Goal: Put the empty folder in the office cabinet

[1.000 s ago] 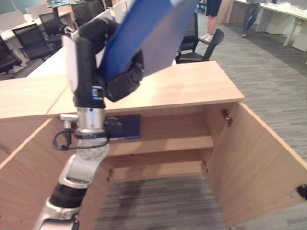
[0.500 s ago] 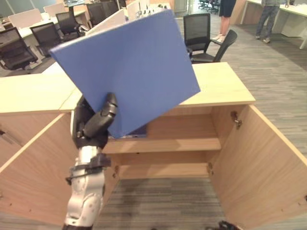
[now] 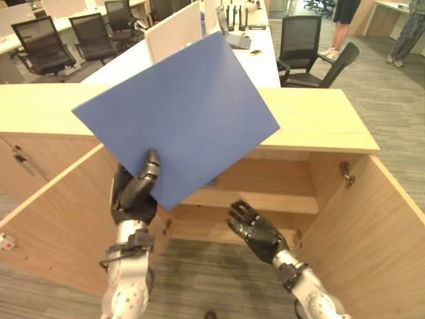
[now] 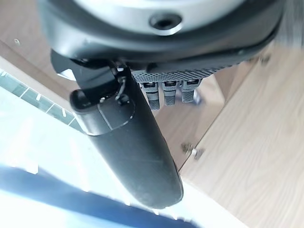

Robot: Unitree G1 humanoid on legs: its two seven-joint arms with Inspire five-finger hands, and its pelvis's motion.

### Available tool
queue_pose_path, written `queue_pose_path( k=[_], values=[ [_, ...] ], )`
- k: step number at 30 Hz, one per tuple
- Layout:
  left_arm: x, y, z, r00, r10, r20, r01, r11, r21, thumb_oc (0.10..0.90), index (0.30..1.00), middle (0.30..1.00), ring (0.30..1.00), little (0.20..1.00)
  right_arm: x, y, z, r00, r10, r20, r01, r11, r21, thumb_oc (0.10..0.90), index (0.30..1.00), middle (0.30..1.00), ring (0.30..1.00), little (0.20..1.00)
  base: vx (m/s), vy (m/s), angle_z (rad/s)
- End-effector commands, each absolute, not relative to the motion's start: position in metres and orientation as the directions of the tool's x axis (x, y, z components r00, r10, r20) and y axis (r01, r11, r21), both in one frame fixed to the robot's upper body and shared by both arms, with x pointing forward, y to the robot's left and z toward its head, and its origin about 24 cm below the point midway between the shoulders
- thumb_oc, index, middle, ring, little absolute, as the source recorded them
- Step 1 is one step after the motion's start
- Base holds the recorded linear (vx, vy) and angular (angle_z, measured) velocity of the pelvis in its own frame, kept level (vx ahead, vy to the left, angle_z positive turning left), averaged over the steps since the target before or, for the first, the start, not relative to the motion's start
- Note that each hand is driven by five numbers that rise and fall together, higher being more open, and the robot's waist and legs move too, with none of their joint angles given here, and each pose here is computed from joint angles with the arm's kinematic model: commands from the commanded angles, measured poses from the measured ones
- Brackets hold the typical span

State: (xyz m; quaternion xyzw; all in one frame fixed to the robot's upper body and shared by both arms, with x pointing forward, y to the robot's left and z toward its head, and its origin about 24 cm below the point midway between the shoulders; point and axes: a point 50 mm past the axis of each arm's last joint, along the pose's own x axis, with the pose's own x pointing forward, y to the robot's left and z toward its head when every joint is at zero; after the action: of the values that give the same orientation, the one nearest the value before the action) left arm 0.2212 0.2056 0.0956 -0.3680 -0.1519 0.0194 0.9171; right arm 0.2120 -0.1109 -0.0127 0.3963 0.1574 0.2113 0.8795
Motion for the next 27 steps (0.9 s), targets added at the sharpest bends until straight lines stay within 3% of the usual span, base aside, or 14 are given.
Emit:
queue_pose_path(
  k=[1, 14, 27],
  values=[
    [0.234, 0.192, 0.14, 0.852, 0.061, 0.519, 0.321, 0.723, -0.612, 0.4, 0.3, 0.3, 0.3, 0.3, 0.235, -0.09, 0.048, 0.81, 0.541, 0.225, -0.497, 0.431, 0.753, 0.8, 0.9, 0.9, 0.9, 0.9, 0.0, 0.0, 0.0],
    [0.24, 0.169, 0.126, 0.884, -0.039, 0.466, 0.359, 0.695, -0.623, 0.4, 0.3, 0.3, 0.3, 0.3, 0.238, -0.065, 0.081, 0.739, 0.563, 0.37, -0.605, 0.313, 0.732, 0.8, 0.9, 0.9, 0.9, 0.9, 0.01, 0.001, 0.0],
    [0.238, 0.16, 0.108, 0.914, -0.095, 0.395, 0.349, 0.682, -0.643, 0.4, 0.3, 0.3, 0.3, 0.3, 0.258, -0.072, 0.124, 0.73, 0.438, 0.524, -0.672, 0.324, 0.666, 0.8, 0.9, 0.9, 0.9, 0.9, 0.0, 0.0, 0.0]
  ],
)
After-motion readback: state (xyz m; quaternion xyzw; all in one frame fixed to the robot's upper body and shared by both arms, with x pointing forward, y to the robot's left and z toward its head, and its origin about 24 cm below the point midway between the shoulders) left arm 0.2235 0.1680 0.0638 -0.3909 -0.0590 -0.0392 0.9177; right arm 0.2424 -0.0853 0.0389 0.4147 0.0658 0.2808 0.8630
